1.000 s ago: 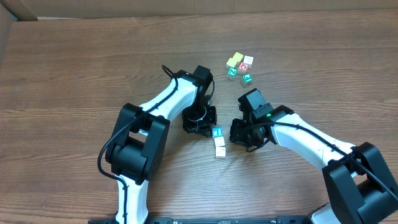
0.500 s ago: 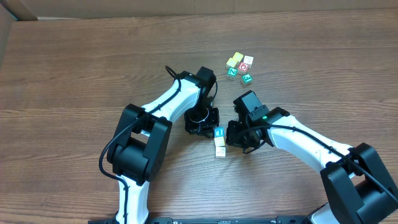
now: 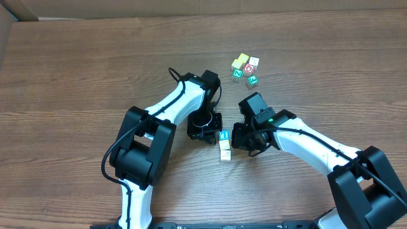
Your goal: Flip 3 blocks
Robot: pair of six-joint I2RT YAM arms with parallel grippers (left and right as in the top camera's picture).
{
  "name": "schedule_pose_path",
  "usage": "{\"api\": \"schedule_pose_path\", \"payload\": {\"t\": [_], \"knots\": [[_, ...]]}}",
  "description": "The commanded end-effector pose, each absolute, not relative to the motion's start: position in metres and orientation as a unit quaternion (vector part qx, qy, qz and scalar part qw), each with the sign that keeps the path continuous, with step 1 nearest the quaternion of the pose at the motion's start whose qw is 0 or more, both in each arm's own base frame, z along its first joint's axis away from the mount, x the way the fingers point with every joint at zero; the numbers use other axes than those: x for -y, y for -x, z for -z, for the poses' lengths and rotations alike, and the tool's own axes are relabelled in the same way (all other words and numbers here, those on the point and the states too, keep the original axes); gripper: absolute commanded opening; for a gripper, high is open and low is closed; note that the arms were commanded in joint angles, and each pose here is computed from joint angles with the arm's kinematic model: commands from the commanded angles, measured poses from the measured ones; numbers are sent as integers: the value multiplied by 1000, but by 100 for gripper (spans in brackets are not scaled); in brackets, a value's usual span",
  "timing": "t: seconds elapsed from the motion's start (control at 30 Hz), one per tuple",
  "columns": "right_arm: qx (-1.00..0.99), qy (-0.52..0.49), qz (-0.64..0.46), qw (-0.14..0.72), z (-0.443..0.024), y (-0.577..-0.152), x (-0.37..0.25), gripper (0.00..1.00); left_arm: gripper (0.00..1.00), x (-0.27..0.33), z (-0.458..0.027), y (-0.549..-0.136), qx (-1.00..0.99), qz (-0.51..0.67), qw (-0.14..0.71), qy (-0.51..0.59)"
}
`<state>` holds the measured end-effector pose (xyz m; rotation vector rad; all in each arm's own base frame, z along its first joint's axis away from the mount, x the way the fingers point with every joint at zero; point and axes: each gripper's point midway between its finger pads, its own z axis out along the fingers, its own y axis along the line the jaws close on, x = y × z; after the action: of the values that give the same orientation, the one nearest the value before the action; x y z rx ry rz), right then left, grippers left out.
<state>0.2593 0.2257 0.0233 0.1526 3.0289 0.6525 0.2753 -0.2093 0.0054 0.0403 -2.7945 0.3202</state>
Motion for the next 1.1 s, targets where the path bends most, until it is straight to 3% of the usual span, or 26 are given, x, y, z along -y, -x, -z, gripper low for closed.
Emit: {"api": "schedule_pose_path", "payload": {"t": [0.0,1.07], "knots": [[-977,-46,-208,27,-24,-264,-227,4,4,216,-7,-274,978,-125,164,-10],[-977,-46,-208,27,-24,-264,-227,4,4,224,-9,-274,975,-147,168,-15]]}}
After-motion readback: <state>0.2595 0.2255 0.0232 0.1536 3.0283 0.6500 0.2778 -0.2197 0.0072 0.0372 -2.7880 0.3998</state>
